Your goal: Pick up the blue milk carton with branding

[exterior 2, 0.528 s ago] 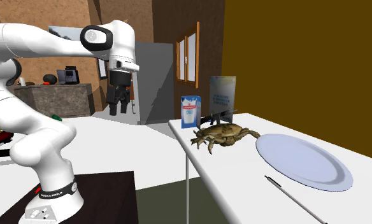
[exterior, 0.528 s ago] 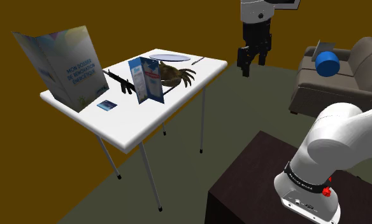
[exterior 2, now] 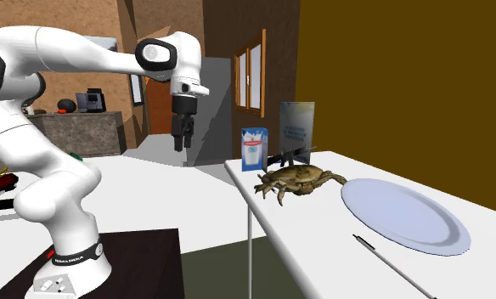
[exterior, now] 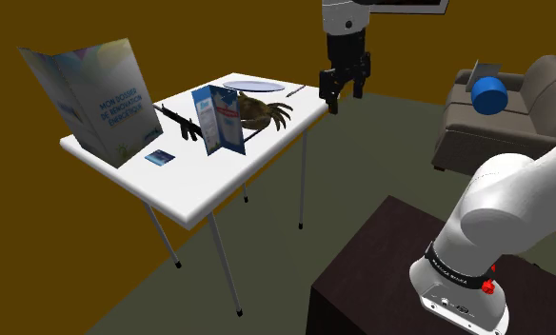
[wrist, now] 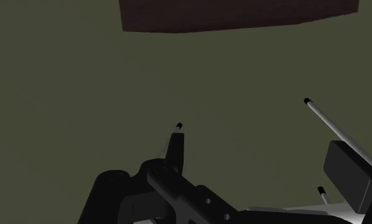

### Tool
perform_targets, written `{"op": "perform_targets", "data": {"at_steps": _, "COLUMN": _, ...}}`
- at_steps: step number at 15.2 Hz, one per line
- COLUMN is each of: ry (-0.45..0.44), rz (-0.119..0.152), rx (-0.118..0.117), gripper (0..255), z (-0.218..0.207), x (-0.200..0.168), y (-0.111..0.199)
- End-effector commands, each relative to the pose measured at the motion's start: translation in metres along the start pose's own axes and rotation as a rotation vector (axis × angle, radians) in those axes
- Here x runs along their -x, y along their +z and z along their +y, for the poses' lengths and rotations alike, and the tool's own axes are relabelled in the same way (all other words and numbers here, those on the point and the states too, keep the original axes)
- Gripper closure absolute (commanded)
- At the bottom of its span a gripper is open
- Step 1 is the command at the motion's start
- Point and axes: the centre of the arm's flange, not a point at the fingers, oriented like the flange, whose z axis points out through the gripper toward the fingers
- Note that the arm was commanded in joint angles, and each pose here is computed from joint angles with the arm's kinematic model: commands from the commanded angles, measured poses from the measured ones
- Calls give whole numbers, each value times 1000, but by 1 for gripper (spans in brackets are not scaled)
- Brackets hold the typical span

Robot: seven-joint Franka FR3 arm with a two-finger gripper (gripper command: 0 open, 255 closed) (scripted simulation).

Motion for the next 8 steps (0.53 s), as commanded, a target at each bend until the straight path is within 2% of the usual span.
{"op": "perform_targets", "data": {"at_steps": 1, "ry": -7, "rz": 7, "rx": -13, "gripper": 0, "z": -18, "x": -17, "y": -7}}
{"op": "perform_targets", "data": {"at_steps": 8, "ry": -32, "rz": 31, "rx": -55, "gripper": 0, "z": -75, "x": -78, "y": -26}}
